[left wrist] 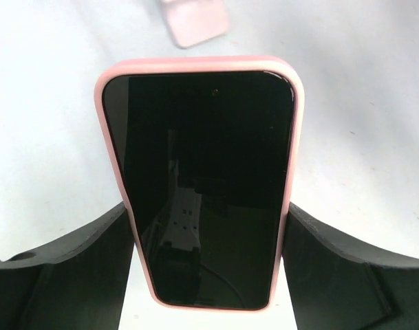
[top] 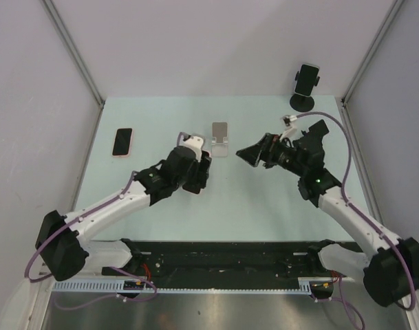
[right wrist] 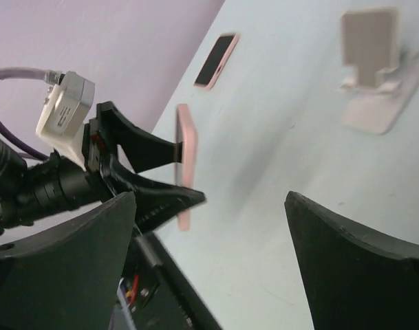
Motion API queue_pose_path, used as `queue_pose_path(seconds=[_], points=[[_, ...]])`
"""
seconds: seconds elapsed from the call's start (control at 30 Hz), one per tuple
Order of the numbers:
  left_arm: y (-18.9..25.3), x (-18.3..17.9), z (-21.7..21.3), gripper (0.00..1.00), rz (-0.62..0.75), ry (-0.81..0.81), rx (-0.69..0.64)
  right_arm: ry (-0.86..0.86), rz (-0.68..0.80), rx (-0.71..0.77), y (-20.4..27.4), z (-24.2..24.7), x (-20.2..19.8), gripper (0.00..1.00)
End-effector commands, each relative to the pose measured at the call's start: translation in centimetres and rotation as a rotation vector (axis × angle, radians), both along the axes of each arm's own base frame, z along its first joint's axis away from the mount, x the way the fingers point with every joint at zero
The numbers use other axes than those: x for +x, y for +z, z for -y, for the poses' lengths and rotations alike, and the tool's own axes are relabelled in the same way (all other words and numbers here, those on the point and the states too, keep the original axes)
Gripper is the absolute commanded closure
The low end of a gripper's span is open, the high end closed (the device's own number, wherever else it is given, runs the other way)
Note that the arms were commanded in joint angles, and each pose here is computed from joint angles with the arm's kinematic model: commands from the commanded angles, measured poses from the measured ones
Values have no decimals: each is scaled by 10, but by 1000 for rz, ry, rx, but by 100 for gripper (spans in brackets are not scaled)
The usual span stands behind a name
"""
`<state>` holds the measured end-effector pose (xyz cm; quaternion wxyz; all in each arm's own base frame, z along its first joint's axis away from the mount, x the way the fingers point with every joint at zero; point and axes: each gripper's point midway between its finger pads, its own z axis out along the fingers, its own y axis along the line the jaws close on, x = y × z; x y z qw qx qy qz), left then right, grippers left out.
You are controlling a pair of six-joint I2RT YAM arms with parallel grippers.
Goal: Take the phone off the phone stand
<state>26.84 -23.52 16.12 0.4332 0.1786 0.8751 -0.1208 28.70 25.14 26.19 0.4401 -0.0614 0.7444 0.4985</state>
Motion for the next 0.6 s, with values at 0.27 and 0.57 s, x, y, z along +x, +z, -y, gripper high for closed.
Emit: queue_pose_path(seconds=[0.27,0.57], points=[[38,65,-109,86,51,193,43,-390,100,-219,17,126,-13,0],[32,123,-174,86,6,343,148,-523,151,-407,27,173,-30,0]])
